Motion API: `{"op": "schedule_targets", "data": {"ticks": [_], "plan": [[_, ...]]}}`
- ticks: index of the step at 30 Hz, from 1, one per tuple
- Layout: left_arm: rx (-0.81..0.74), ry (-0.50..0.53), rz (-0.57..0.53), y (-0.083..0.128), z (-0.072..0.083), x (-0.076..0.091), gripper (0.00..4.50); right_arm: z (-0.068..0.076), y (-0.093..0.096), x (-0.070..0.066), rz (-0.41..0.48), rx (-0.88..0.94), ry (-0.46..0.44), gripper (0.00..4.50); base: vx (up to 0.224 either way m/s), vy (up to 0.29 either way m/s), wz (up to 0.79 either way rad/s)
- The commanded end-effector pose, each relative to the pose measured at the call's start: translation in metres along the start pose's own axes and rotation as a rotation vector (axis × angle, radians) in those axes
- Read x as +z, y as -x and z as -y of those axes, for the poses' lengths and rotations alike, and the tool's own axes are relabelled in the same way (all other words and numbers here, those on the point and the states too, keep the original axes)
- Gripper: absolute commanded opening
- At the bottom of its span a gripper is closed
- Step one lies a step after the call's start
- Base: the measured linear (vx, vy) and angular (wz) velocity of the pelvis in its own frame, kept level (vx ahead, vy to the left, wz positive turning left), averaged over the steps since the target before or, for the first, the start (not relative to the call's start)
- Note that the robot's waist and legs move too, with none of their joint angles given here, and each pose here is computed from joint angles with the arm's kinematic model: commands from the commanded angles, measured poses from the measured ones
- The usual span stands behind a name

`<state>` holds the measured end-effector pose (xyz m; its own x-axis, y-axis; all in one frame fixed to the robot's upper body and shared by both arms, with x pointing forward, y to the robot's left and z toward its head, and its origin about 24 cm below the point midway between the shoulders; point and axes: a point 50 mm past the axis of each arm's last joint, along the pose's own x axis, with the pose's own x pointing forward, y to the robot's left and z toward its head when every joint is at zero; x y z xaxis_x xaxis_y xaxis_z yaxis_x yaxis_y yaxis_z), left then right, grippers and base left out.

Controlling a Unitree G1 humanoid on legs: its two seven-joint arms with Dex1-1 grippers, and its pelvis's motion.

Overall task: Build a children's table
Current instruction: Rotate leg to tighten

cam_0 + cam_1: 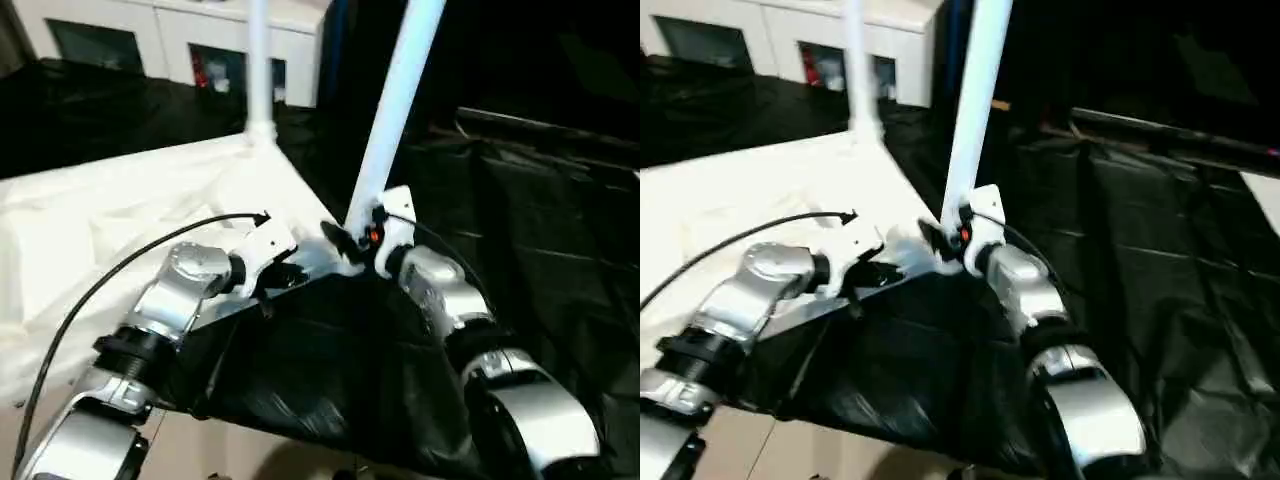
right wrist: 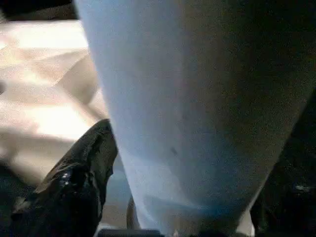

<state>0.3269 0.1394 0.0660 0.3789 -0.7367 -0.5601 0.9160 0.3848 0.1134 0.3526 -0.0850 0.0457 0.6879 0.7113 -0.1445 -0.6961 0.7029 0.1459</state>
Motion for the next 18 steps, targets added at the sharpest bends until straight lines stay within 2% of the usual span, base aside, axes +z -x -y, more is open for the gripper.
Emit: {"op": "schedule_targets", "data": {"ticks": [1,5,7,11,18], "plan": [[-0.101,-0.083,0.063,-0.003,0.01,0.014,0.0,-0.007,0.003,-0.003,-0.024,0.131,0.062,3.99,0.0,0.0,0.0],[-0.156,-0.113,0.046,0.003,0.011,0.009,0.0,-0.005,0.015,-0.004,-0.063,0.236,0.119,4.39,0.0,0.0,0.0],[-0.19,-0.127,0.031,0.007,0.011,0.006,0.0,-0.005,0.023,-0.005,-0.097,0.316,0.166,4.39,0.0,0.0,0.0],[-0.229,-0.136,0.021,0.013,0.01,0.004,0.0,-0.006,0.035,-0.005,-0.134,0.437,0.173,4.39,0.0,0.0,0.0],[-0.325,-0.14,0.009,0.02,0.016,-0.001,0.0,-0.008,0.044,-0.009,-0.197,0.531,0.189,3.74,0.0,0.0,0.0]]}}
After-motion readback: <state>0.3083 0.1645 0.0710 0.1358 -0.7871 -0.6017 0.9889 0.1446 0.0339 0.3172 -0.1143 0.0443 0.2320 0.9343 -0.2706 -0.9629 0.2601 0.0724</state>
